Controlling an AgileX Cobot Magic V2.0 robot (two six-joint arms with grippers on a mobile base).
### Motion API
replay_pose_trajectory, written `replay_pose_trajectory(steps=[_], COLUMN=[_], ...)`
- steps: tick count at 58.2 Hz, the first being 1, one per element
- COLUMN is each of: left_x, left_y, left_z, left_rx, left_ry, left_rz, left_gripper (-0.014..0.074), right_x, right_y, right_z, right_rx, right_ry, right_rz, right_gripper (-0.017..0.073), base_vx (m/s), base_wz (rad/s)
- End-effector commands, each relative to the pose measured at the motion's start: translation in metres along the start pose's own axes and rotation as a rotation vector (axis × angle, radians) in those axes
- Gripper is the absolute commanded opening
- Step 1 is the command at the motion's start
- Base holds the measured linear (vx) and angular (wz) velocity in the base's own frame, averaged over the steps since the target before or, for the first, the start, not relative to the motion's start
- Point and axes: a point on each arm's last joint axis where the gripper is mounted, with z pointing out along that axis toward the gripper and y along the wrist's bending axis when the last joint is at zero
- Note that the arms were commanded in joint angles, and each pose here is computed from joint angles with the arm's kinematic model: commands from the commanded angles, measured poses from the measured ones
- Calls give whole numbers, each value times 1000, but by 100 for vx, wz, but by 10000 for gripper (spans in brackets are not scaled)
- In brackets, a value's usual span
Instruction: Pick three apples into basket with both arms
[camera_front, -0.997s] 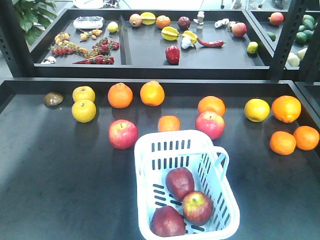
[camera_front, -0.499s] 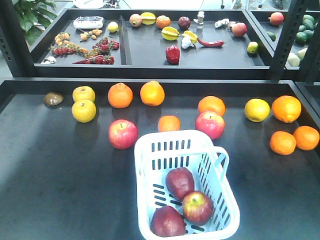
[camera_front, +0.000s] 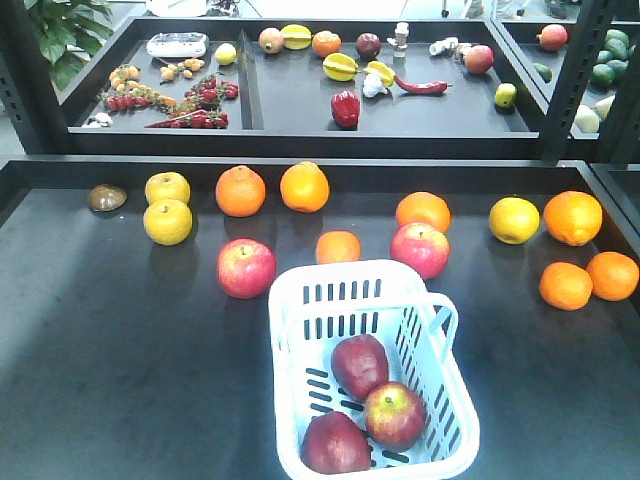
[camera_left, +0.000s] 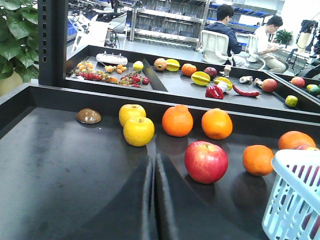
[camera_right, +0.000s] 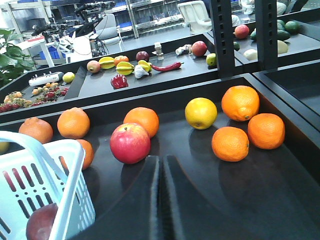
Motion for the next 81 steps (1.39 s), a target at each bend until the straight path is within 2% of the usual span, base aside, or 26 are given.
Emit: replay_pose_trajectory(steps=[1, 81], left_x=[-15, -15], left_y=[-3, -3], left_z=[-3, -3], left_rx=[15, 15], left_ry=[-106, -106], left_rz=[-12, -12], left_gripper=[-6, -6], right_x=[-3, -3], right_y=[2, 2], right_z=[0, 0], right_rx=[-25, -25], right_ry=[-73, -73], right_rz=[-14, -14], right_gripper=[-8, -8], base_vx=[0, 0], base_wz=[0, 0])
